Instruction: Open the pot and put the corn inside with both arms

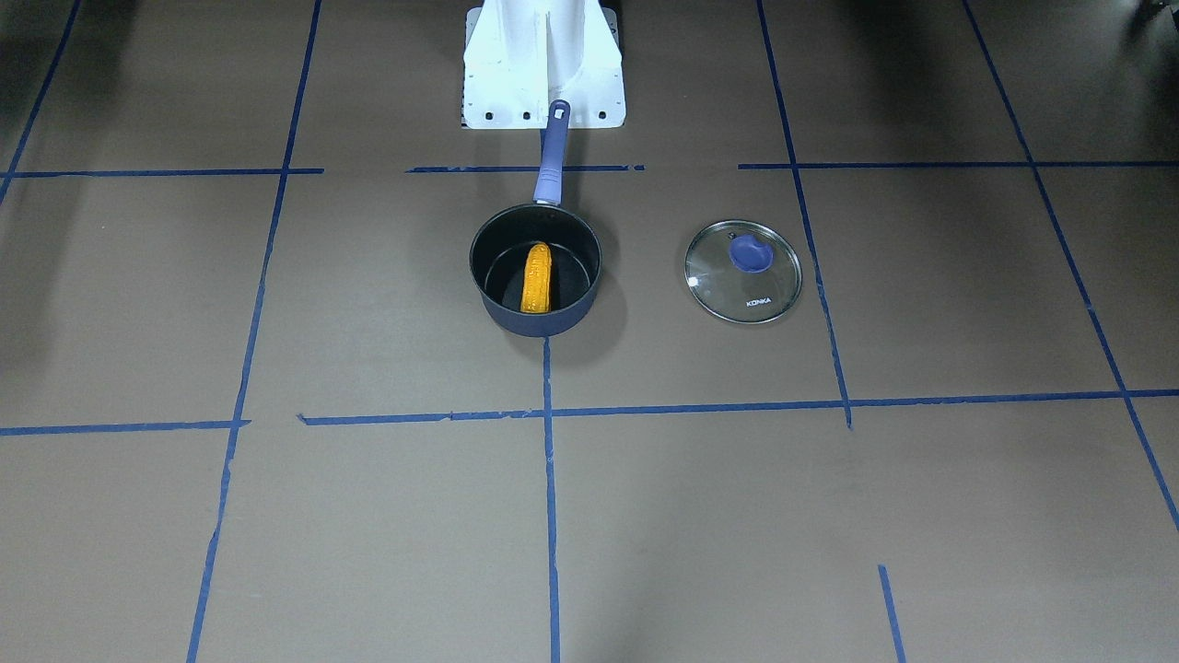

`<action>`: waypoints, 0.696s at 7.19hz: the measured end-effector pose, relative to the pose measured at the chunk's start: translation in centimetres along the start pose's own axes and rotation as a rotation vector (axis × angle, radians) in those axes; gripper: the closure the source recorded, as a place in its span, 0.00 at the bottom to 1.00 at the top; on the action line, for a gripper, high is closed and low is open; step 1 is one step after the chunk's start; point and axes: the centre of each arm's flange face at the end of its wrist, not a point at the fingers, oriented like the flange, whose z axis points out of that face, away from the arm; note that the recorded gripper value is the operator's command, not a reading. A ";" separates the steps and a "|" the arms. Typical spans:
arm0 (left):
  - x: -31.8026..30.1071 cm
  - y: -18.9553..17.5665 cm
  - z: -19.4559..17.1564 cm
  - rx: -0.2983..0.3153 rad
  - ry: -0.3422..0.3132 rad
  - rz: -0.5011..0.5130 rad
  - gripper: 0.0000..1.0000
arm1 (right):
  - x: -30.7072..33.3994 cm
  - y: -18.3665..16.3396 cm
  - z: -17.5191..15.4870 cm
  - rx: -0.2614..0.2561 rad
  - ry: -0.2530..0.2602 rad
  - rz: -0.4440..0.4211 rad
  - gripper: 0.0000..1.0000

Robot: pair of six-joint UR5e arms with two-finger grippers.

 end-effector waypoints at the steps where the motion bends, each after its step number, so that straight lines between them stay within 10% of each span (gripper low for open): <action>1: 0.0 0.0 0.0 -0.001 0.000 0.000 0.00 | 0.0 0.0 0.0 0.000 -0.001 0.000 0.00; 5: 0.5 -0.2 0.6 -0.015 0.000 0.013 0.00 | 0.0 0.0 0.1 -0.002 -0.002 0.000 0.00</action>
